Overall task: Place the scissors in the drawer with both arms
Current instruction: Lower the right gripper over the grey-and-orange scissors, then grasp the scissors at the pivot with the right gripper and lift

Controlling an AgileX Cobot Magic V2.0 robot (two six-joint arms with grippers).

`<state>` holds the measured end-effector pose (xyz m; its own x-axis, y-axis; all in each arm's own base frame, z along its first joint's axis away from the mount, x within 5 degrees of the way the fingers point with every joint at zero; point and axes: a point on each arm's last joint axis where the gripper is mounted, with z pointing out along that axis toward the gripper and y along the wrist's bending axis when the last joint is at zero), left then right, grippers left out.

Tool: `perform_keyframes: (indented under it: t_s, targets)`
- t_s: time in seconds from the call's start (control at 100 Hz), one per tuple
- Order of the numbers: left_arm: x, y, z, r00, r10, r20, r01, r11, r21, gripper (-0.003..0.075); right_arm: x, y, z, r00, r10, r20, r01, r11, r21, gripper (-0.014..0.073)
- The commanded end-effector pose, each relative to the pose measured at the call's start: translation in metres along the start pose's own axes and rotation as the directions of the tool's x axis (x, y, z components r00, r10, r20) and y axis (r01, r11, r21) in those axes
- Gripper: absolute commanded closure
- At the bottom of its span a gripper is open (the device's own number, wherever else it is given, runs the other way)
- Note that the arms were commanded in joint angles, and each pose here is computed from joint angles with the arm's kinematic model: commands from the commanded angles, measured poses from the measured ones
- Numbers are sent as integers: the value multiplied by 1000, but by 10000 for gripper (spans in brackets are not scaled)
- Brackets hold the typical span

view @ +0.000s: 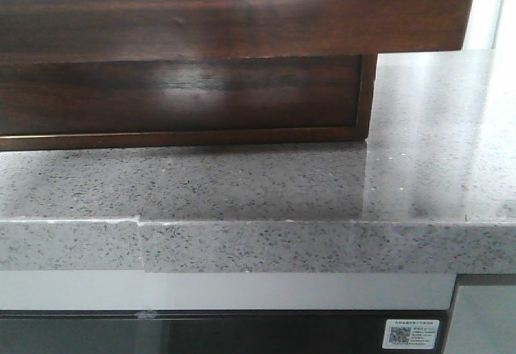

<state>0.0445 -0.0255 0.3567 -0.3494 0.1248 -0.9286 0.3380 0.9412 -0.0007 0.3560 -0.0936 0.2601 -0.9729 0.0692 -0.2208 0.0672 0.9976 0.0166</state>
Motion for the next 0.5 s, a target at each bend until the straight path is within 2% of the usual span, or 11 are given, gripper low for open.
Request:
perform_keyframes:
  t_s: [0.0,0.07,0.27,0.49]
  targets:
    - [-15,0,-3,996,-15,92,14,1000,5,345,-7,-1,-21,999,-18,48,18,1000,5,230]
    - [-15,0,-3,996,-15,92,14,1000,5,345,-11,-2,-18,999,-23,27,23,1000,-1,235]
    - [-15,0,-3,996,-15,92,14,1000,5,345,-16,-3,-15,999,-31,8,31,999,-12,351]
    - [-15,0,-3,996,-13,91,13,1000,4,345,-15,-3,-15,999,-32,-6,32,999,-16,417]
